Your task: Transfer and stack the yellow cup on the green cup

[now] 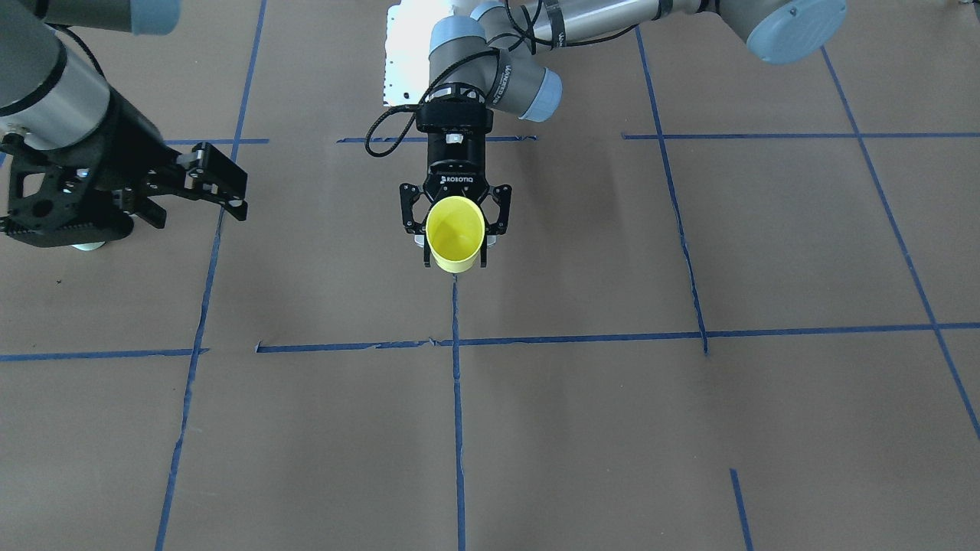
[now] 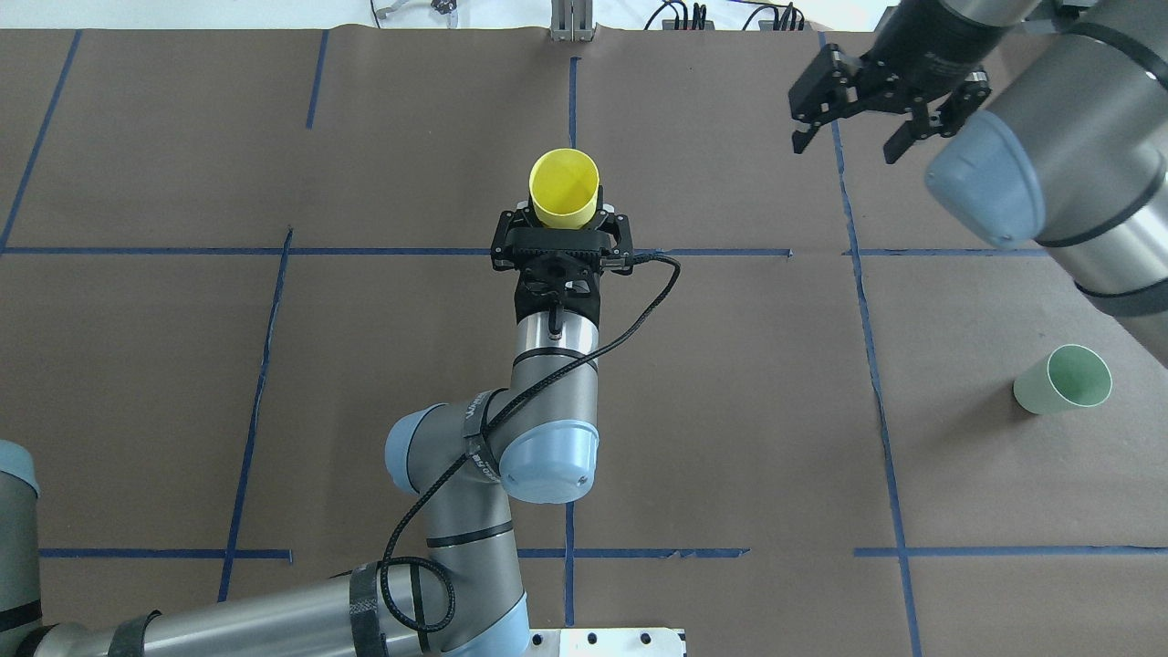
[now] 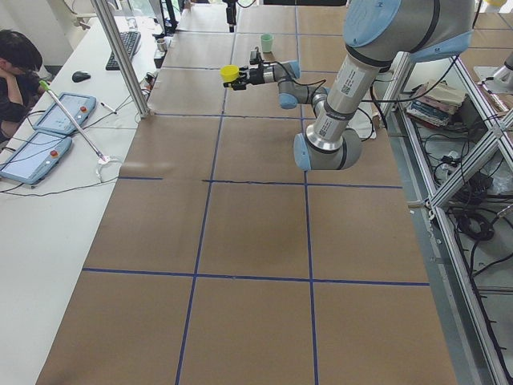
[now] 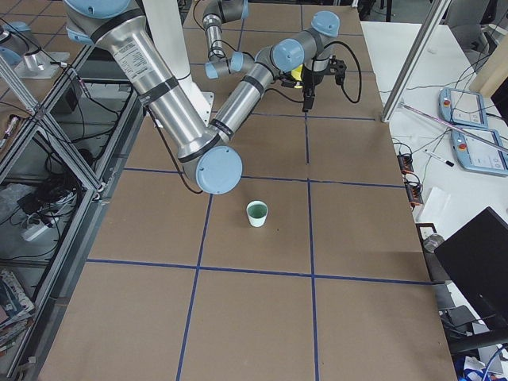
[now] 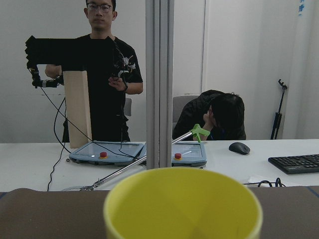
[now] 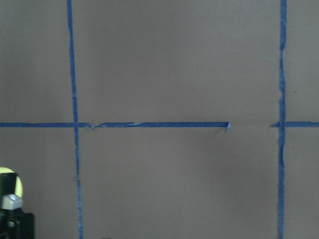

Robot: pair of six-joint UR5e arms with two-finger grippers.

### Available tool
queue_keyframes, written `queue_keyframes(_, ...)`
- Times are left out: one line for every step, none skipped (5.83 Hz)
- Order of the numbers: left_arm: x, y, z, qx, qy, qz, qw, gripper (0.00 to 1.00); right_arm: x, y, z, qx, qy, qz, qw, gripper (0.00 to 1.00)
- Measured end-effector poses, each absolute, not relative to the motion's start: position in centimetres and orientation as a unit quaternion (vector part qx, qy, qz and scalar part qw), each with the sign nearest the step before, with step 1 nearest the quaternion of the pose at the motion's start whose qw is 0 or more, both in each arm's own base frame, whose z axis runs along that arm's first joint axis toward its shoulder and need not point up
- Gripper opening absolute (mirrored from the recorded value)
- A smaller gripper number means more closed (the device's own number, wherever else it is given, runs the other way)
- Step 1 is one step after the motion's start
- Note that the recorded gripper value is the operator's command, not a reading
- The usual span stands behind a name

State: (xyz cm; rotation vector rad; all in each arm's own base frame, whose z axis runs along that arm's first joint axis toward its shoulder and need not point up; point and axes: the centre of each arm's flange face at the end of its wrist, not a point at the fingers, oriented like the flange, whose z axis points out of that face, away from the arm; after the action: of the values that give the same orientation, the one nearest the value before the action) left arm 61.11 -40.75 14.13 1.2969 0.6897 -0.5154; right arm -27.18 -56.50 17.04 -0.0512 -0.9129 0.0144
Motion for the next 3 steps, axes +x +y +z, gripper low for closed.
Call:
queue_keyframes(61.3,-40.5,14.1,0.584,0.312,-0.231,0.713,0.34,-31.1,-58.5,12.8,-0.037,-0.436,0.013,0.899,1.00)
queue_keyframes(61.3,-40.4,14.1,0.584,0.312,-0.230,0.713,0.34,-34.6,-59.9,9.4,-0.048,-0.430,0.012,0.902,0.99)
queue_keyframes(61.3,-40.4,14.1,0.584,0.312,-0.229,0.713,0.34,-37.3,-59.8,7.9,-0.055,-0.424,0.005,0.904,0.99)
